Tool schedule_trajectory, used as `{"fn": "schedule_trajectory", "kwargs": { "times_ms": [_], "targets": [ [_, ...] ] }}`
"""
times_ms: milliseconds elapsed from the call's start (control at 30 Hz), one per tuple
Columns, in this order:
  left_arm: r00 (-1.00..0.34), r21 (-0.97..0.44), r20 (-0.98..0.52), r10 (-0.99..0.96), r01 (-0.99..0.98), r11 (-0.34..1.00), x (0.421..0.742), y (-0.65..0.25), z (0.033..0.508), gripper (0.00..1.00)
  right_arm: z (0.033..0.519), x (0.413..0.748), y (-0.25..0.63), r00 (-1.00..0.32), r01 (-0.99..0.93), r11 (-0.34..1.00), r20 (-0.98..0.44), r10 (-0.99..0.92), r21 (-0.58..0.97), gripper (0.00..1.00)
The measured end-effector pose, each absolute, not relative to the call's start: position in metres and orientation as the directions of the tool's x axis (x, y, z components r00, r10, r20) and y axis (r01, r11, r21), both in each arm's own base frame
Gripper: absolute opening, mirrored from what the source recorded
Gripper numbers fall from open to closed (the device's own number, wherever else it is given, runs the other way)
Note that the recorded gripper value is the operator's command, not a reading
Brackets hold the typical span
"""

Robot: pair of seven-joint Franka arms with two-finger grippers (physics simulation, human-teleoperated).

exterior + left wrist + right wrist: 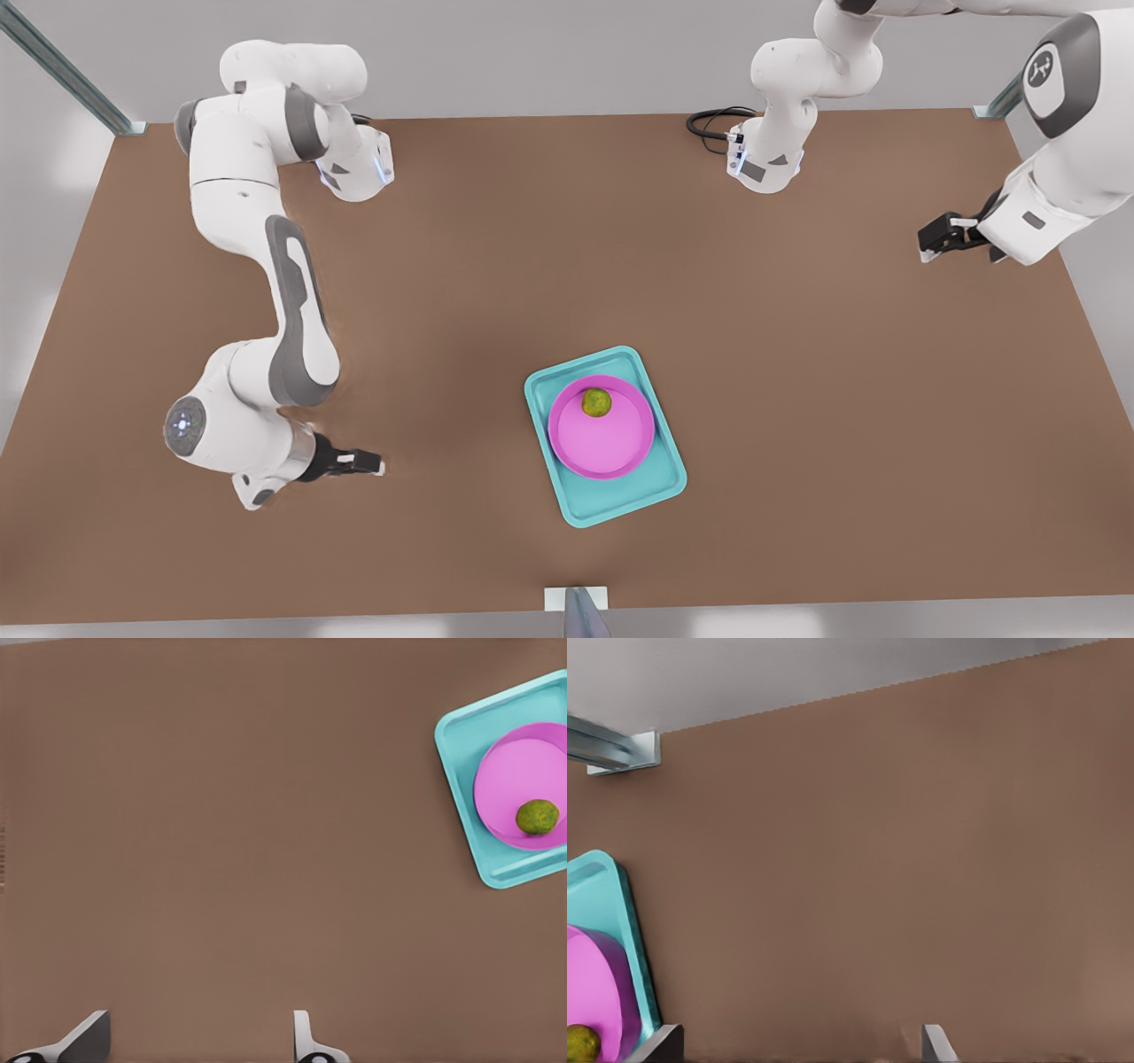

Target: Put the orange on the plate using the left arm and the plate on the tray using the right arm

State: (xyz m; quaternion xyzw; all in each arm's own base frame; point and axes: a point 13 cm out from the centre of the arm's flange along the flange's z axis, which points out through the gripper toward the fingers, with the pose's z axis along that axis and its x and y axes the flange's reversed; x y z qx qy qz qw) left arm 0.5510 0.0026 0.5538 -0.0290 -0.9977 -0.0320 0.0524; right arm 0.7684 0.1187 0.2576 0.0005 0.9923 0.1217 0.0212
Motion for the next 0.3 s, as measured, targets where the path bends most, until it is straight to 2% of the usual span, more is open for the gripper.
{"fn": "schedule_trajectory", "kwargs": {
  "times_ms": [67, 133, 167, 233, 300],
  "targets": [
    [-0.993, 0.063, 0.11, 0.051, 0.059, 0.996, 0.551, 0.004, 0.552, 1.0, 0.383, 0.749, 0.059, -0.991, -0.099, 0.994, -0.096, -0.093, 0.051, 1.0],
    [-0.992, 0.061, 0.119, 0.052, 0.059, 0.996, 0.552, 0.003, 0.548, 1.0, 0.476, 0.678, 0.023, -0.991, -0.116, 0.992, -0.061, -0.118, -0.039, 1.0],
    [-0.99, 0.06, 0.127, 0.053, 0.061, 0.996, 0.554, 0.002, 0.543, 1.0, 0.497, 0.646, 0.013, -0.992, -0.123, 0.99, -0.031, -0.125, -0.064, 1.0],
    [-0.985, 0.056, 0.166, 0.056, 0.066, 0.996, 0.56, 0.001, 0.522, 1.0, 0.509, 0.598, 0.001, -0.99, -0.14, 0.986, 0.036, -0.137, -0.092, 1.0],
    [-0.975, 0.053, 0.214, 0.06, 0.073, 0.996, 0.566, -0.002, 0.495, 1.0, 0.509, 0.575, -0.008, -0.986, -0.154, 0.982, 0.084, -0.146, -0.107, 1.0]
  ]
}}
